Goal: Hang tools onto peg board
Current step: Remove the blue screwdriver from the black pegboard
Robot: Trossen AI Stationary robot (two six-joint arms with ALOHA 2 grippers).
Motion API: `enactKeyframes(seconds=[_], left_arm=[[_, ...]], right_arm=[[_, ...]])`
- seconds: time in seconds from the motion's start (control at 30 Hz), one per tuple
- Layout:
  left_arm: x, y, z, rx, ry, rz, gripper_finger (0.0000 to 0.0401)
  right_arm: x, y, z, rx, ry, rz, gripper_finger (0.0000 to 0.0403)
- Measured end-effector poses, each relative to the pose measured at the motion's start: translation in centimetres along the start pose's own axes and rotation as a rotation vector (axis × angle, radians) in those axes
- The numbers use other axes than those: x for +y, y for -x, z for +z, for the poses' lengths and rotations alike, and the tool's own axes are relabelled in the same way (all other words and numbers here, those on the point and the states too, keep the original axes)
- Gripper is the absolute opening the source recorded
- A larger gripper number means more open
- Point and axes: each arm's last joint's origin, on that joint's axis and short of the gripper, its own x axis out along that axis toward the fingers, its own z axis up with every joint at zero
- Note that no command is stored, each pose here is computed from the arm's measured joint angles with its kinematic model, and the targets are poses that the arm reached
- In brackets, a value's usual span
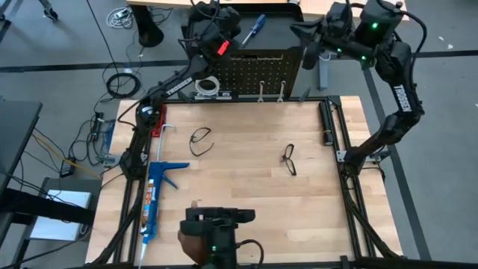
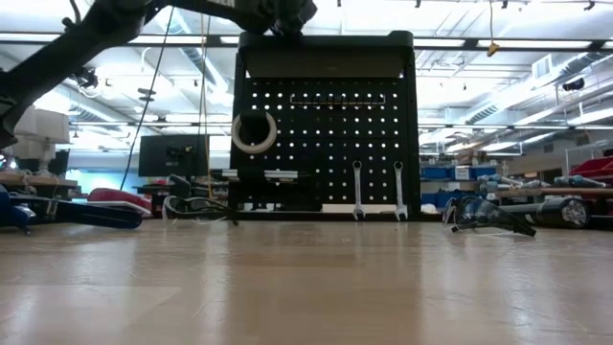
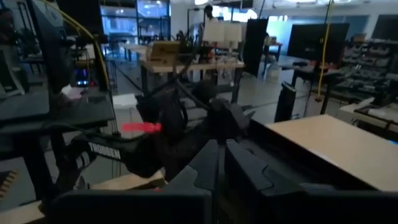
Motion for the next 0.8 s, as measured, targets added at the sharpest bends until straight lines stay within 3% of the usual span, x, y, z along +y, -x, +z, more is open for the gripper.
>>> enactKeyframes(seconds=[0.5, 0.63, 0.8], left_arm=[[-0.7, 0.4, 0.6, -0.198, -0.119, -0.108, 0.0041], [-1.2, 1.5, 1.5, -0.382, -0.102, -0.185, 0.0041], [-1.5, 3.0, 2.8, -0.632, 0.062, -0.268, 0.0041]], right_arm=[[0.0, -0.2, -0.3, 0.024, 0.0, 0.0, 0.0022], [0.0, -0.2, -0.4, 0.036, -0.001, 0.0, 0.0022], [0.0, -0.2, -0.5, 0.052, -0.001, 0.001, 0.0018]])
